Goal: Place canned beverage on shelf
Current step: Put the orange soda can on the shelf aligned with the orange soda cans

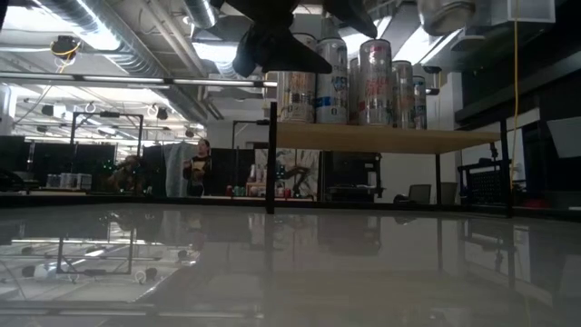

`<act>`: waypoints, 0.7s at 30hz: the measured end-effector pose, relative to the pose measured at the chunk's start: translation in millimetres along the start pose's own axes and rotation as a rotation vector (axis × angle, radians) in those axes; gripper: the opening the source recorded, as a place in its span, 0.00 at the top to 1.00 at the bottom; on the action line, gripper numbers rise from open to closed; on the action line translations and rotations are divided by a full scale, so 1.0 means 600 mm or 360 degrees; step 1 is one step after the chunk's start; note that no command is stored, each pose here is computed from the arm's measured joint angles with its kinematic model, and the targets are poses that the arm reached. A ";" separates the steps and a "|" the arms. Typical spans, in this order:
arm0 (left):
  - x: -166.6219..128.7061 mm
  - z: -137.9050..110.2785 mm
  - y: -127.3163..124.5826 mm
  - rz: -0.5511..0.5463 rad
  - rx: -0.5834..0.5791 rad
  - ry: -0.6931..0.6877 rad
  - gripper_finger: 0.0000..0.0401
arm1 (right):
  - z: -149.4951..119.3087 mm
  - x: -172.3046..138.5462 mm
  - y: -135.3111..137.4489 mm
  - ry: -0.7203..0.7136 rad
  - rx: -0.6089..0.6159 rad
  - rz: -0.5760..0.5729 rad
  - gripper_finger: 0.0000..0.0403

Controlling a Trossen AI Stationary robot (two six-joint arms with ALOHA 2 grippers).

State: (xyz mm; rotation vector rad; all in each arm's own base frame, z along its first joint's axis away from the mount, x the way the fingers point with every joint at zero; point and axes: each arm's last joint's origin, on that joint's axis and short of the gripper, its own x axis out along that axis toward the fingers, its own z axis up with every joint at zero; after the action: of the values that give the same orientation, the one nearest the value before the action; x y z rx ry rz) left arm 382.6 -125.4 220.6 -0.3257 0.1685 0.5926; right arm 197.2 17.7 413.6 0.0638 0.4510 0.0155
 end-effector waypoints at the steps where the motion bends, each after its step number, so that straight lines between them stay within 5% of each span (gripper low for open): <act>1: 0.000 0.000 0.000 0.0002 0.0003 0.0001 0.22 | -0.008 -0.009 -0.001 -0.0024 -0.0004 0.0006 0.39; 13: 0.016 0.007 0.013 0.0053 -0.0013 -0.0012 0.22 | -0.201 0.051 -0.005 -0.0546 -0.0048 0.0461 0.39; 21: 0.035 0.016 0.026 0.0026 -0.0044 0.0019 0.22 | -0.280 0.104 -0.008 -0.0331 -0.0054 0.0490 0.38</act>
State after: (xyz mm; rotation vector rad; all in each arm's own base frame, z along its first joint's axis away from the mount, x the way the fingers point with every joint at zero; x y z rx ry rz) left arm 391.6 -98.8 220.5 -0.3550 0.1744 0.6101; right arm 179.8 24.3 235.3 0.1001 0.2292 0.3167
